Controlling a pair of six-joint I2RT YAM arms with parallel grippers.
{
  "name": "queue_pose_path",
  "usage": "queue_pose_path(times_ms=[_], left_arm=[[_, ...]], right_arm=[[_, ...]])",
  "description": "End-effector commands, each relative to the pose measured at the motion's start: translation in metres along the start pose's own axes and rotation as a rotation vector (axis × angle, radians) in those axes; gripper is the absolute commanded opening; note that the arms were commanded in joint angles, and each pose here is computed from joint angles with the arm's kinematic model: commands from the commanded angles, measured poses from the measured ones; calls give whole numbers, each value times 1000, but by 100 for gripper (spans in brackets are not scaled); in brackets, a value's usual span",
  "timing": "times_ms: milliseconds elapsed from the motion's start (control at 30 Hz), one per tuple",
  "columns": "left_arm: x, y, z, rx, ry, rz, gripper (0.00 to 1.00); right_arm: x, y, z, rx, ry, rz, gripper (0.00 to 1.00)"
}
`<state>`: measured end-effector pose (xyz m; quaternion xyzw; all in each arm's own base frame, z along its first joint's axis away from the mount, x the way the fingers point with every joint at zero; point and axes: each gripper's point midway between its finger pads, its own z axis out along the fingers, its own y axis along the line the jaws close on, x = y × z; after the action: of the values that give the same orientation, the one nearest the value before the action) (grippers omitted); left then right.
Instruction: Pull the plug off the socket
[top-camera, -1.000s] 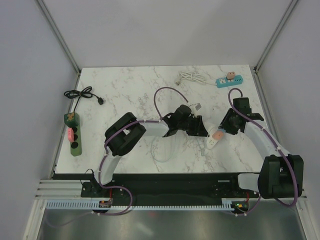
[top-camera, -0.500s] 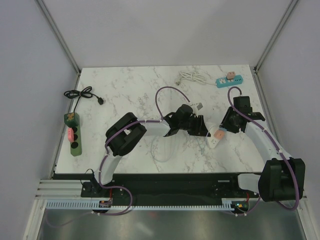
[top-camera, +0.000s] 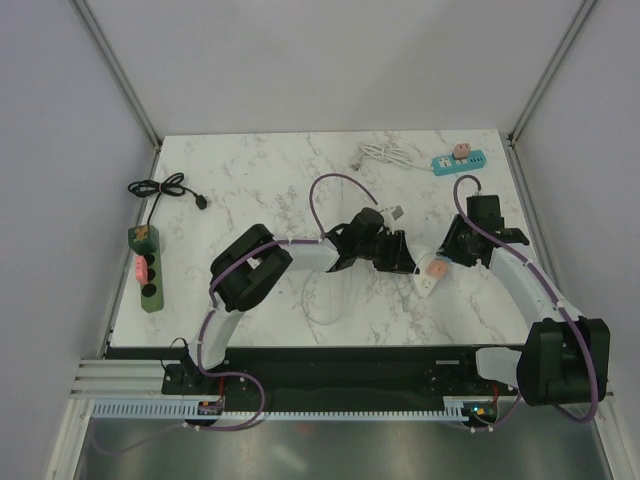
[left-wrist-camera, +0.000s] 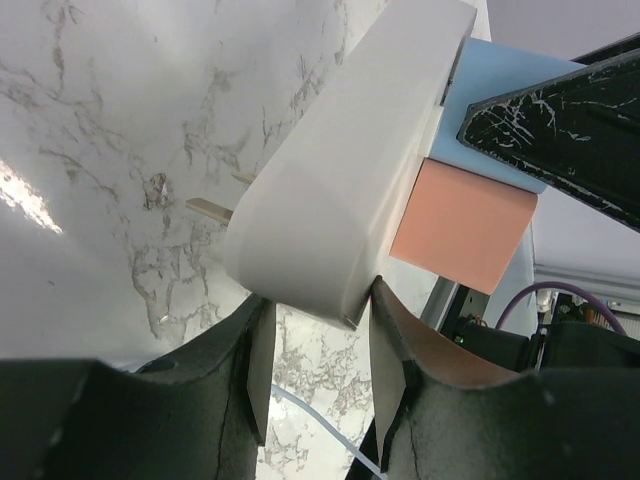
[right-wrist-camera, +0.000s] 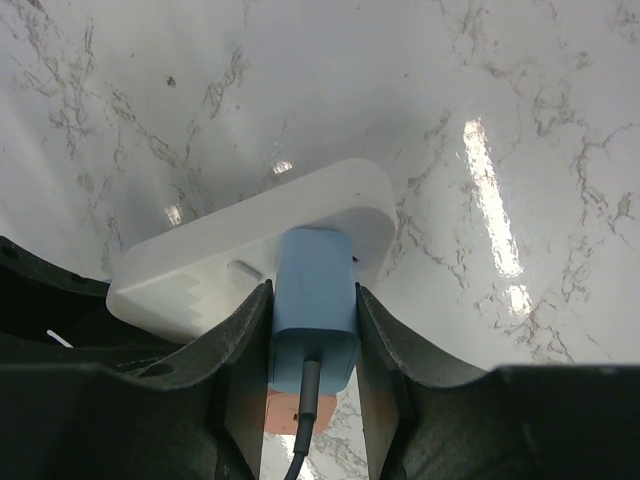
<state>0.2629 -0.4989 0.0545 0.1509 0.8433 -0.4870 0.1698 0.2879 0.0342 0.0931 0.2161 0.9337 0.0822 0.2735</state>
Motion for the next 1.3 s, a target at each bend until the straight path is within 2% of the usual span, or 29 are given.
queue_pose_path(times_ms=[0, 100, 133, 200, 233, 300, 367, 467, 500, 567, 633, 700, 733, 767, 1100, 1267], left_arm=[[17, 43, -6, -155, 18, -16, 2], [13, 31, -7, -101, 5, 4, 4], [13, 29, -7, -91, 4, 8, 15], [11, 24, -7, -68, 0, 14, 29], [9, 22, -7, -65, -5, 17, 45], [6, 19, -7, -56, -12, 20, 61], [4, 15, -6, -44, -11, 21, 67], [3, 13, -1, -31, -1, 0, 69], [5, 15, 1, -33, 5, -9, 69], [4, 14, 3, -27, 6, -24, 61], [6, 18, 6, -36, 10, -39, 47], [5, 20, 7, -49, 10, -50, 29], [6, 23, 8, -62, 14, -57, 11], [4, 24, 9, -74, 8, -55, 4], [0, 53, 9, -279, -9, -80, 2], [-5, 55, 10, -374, -16, -42, 2]], right_arm=[[30, 10, -8, -91, 95, -44, 0], [45, 16, -3, -143, 141, -16, 0], [51, 14, 0, -144, 156, -7, 0], [56, 15, 2, -154, 167, 10, 0], [59, 14, 3, -151, 176, 15, 0], [61, 13, 2, -155, 175, 25, 0], [62, 13, -1, -162, 168, 34, 0], [65, 9, -2, -155, 159, 59, 0], [66, 9, -2, -158, 158, 64, 0], [69, 8, -1, -157, 166, 69, 0], [71, 7, 0, -154, 171, 65, 0], [69, 6, -1, -148, 166, 64, 0], [66, 6, -2, -139, 155, 64, 0], [62, 7, -4, -139, 145, 60, 0], [34, 20, -15, -149, 123, 22, 0], [13, 10, -28, -79, 31, -21, 0]])
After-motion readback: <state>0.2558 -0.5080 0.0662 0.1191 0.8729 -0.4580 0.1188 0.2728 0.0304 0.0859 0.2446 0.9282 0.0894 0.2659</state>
